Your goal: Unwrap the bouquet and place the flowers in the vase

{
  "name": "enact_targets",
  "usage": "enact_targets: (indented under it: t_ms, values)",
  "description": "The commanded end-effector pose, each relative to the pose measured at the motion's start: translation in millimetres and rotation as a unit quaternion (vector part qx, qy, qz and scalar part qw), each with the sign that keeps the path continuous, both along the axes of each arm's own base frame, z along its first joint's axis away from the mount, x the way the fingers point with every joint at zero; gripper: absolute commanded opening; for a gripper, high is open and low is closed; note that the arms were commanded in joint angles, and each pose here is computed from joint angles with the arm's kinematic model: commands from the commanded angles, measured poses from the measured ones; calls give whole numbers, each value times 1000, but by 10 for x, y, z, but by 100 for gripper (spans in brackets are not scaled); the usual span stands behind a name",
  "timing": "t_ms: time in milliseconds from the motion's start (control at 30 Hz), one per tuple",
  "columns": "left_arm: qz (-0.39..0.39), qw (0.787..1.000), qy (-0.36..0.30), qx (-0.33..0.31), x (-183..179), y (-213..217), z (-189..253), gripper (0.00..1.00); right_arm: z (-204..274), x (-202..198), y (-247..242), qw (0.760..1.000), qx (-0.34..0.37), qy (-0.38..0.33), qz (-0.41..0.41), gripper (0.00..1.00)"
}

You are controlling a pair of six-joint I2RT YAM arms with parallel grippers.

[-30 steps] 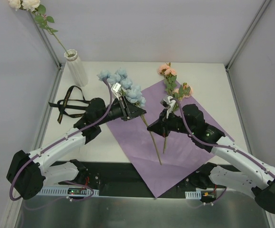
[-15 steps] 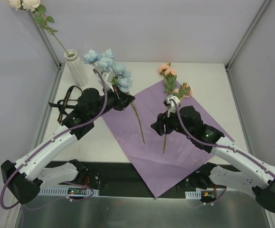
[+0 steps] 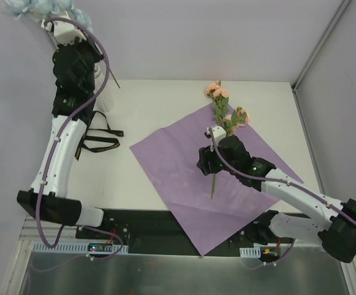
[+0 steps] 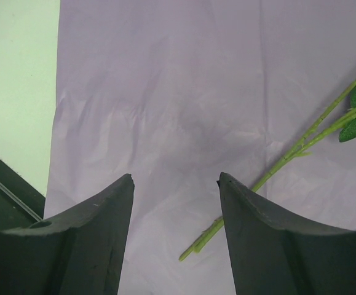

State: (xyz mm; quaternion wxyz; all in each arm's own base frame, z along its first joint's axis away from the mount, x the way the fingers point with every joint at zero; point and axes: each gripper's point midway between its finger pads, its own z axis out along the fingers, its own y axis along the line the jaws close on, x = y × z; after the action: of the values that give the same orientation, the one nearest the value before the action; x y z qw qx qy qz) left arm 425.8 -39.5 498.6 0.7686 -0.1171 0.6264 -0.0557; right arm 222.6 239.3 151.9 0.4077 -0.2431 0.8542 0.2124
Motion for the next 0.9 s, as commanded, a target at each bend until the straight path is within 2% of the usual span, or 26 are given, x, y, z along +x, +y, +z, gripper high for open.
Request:
enact_targets:
  t_ms: [0,33,100,300,367,667,867]
  values:
    - [83,991,-98,38,146,444,850,0,142,126,39,1000,9,-13,-13,60]
    - [90,991,-94,43,322,482,797,0,128,140,39,1000,9,-13,-14,61]
    - [116,986,-106,52,452,625,920,0,62,164,35,1000,5,-1,-18,61]
    - [164,975,-113,101,668,823,1019,0,-18,220,44,1000,9,20,-20,61]
    - [175,973,-113,100,720,898,994,0,-40,202,85,999,17,30,-11,61]
    - [183,976,-87,83,967,1014,642,0,-97,232,101,999,22,44,-11,61]
    - [182,980,-52,68,1144,1030,170,0,-98,234,93,999,23,44,-13,61]
